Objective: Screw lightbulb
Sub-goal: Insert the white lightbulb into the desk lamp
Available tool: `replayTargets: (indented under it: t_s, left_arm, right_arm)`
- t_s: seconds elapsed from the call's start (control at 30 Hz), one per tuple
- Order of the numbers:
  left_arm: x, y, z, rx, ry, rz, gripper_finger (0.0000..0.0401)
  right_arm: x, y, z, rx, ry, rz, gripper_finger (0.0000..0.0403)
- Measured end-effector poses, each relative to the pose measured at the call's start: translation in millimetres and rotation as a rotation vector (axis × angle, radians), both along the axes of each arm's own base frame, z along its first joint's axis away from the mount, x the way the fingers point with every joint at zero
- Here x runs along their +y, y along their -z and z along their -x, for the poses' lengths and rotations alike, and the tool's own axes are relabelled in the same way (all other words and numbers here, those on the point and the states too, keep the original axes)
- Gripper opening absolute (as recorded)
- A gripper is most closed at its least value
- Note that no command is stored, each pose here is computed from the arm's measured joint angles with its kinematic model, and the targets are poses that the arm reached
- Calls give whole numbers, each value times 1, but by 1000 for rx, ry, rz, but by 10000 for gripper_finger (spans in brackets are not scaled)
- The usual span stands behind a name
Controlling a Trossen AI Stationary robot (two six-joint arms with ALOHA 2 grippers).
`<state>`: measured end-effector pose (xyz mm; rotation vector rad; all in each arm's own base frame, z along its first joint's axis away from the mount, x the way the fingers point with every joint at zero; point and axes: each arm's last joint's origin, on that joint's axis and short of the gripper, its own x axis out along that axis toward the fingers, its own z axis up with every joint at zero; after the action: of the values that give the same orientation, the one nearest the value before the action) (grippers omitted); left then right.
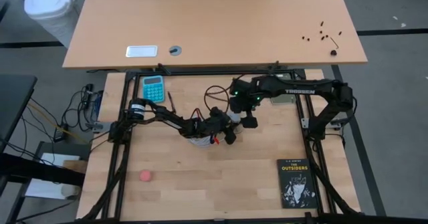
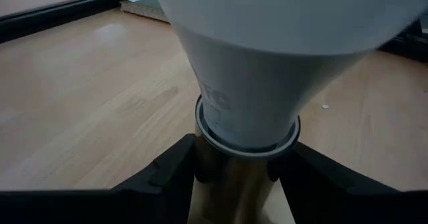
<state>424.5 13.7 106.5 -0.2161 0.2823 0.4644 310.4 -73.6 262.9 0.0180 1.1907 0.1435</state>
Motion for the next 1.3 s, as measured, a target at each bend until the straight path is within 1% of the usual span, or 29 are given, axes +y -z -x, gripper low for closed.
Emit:
replayTargets:
  t_s: [0.1,0.27,0.5,0.67,0.93,1.07,1.2,1.3]
  left_arm:
    - [0,0,0,0,0,1,194]
    - [0,0,0,-1,0,1,194]
    - [0,0,0,0,0,1,194]
    - [0,0,0,0,2,2,193]
    - [0,0,0,3,8,0,193]
    - [0,0,0,6,13,-6,193]
    - [-1,1,0,16,43,-18,193]
    - [-1,0,0,15,45,-18,193]
  right_arm:
    - [1,6,-7,-2,-6,35,384]
    - [0,10,-14,-26,-3,42,389]
    - [3,22,-23,-9,-16,38,383]
    - [3,29,-28,-8,-15,59,375]
    - [2,40,-31,40,-33,63,371]
    - [2,40,-32,23,-50,73,353]
    - [2,40,-32,22,-61,77,317]
    - [2,40,-32,21,-72,81,294]
